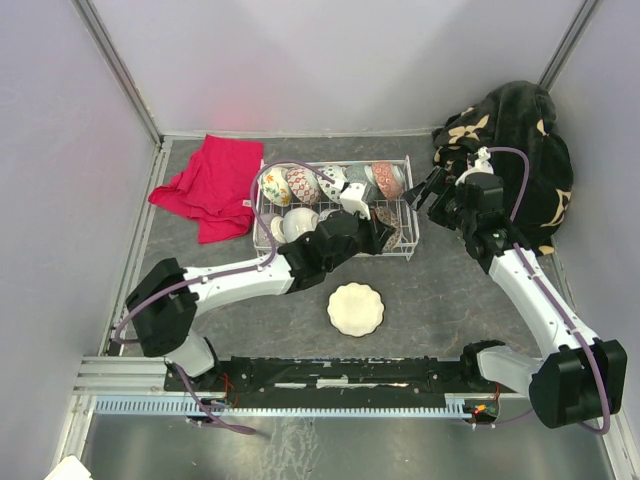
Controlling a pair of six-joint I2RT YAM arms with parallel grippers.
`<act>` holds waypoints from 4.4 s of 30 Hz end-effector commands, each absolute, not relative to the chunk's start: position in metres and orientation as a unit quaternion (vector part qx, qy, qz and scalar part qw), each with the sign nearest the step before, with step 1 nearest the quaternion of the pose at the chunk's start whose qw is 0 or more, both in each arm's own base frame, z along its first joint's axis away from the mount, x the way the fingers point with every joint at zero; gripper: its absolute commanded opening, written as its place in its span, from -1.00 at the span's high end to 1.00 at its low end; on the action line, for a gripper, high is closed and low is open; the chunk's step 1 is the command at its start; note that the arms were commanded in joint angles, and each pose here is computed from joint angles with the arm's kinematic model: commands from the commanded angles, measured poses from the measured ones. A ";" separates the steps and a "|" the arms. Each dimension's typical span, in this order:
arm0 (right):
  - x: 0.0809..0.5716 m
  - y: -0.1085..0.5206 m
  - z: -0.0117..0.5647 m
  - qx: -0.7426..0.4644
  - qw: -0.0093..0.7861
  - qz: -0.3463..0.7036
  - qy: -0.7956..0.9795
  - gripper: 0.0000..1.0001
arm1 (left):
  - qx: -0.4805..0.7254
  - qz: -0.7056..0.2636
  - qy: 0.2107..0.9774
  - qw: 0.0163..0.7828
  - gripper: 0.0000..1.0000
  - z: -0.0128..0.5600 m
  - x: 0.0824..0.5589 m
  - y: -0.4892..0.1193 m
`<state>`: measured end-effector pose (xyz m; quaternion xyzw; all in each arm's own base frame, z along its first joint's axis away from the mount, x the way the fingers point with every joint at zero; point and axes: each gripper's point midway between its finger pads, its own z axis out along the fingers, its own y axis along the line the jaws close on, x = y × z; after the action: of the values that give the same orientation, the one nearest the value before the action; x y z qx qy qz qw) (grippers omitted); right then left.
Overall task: Load the bowls into the dish rack
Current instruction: Place the bowl in the dish rack.
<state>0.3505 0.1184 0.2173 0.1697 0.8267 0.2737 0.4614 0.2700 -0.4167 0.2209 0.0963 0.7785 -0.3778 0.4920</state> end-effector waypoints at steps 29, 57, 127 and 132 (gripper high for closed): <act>0.356 0.108 0.232 0.175 0.490 0.263 0.813 -0.90 | -0.040 -0.497 0.686 0.529 0.95 0.207 0.346 -0.454; 0.355 0.110 0.234 0.175 0.489 0.269 0.811 -0.90 | -0.058 -0.403 0.825 0.391 0.95 0.086 0.324 -0.413; 0.373 0.101 0.177 0.178 0.420 0.197 0.868 0.14 | -0.099 -0.575 0.712 0.391 0.95 0.140 0.318 -0.432; 0.371 0.100 0.181 0.178 0.424 0.198 0.866 0.14 | -0.108 -0.536 0.747 0.378 0.95 0.116 0.317 -0.423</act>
<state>0.3593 0.1037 0.1514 0.1836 0.8833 0.1957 0.3844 0.3261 -0.4301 0.1619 -0.0842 0.6918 -0.5787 0.4236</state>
